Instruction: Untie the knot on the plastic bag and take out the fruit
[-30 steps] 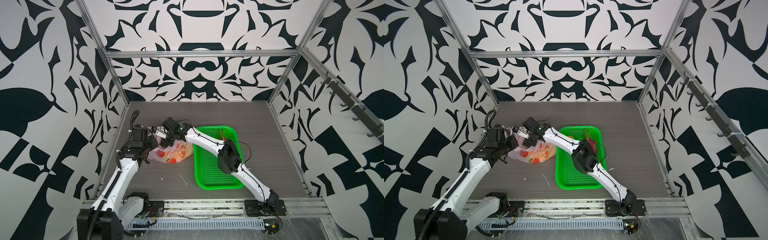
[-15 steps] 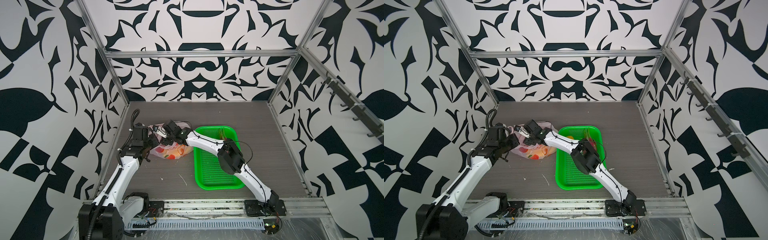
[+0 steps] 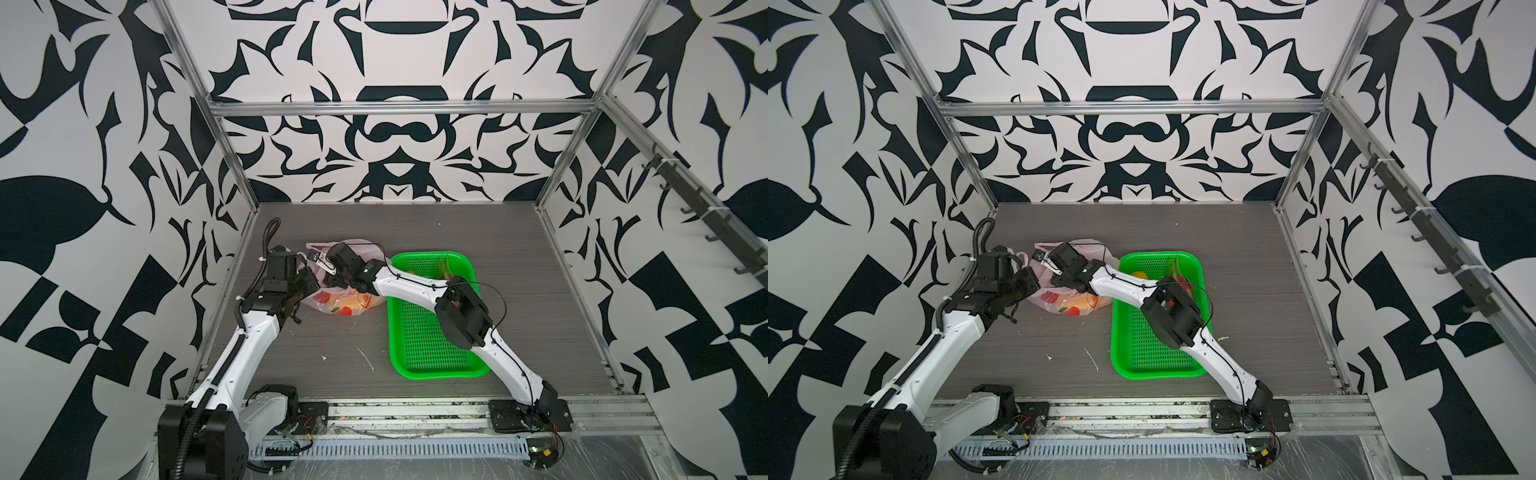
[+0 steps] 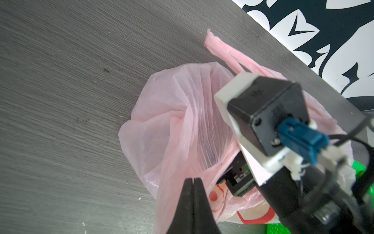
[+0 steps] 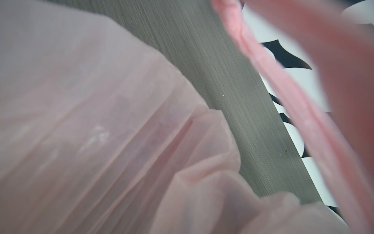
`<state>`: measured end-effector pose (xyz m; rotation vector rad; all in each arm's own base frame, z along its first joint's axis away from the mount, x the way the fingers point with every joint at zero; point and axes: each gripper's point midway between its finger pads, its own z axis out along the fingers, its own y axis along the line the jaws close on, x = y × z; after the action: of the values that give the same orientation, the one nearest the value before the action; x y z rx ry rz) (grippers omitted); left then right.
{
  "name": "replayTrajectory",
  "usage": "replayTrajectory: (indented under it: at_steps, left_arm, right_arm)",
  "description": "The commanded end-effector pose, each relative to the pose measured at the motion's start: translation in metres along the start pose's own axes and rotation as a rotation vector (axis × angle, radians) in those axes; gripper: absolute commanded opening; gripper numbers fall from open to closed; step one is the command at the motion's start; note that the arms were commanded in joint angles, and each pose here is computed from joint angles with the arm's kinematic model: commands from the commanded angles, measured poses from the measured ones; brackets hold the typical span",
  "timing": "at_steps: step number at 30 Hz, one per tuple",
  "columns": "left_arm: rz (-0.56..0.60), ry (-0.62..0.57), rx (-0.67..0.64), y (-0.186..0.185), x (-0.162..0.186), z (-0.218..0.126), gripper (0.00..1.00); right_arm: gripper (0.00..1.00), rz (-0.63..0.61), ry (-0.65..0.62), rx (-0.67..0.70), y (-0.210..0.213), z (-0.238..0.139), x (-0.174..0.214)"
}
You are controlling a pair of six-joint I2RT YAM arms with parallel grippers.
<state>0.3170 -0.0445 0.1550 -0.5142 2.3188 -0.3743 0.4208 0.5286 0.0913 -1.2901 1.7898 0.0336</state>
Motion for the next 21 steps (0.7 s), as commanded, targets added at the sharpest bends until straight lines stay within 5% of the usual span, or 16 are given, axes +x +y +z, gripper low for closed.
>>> replayTrajectory:
  at_steps: [1,8,21]
  left_arm:
    - [0.006,-0.030,0.019,-0.008,-0.013,-0.008,0.00]
    - [0.008,-0.034,0.018,-0.008,-0.014,-0.010,0.00]
    - [0.014,-0.053,0.006,-0.006,-0.018,-0.011,0.00]
  right_arm:
    - [0.80,0.000,0.074,0.023,-0.006,0.009,0.017]
    - [0.70,-0.007,0.122,0.044,-0.008,0.020,0.029]
    - [0.17,-0.020,0.080,0.075,-0.020,0.000,0.013]
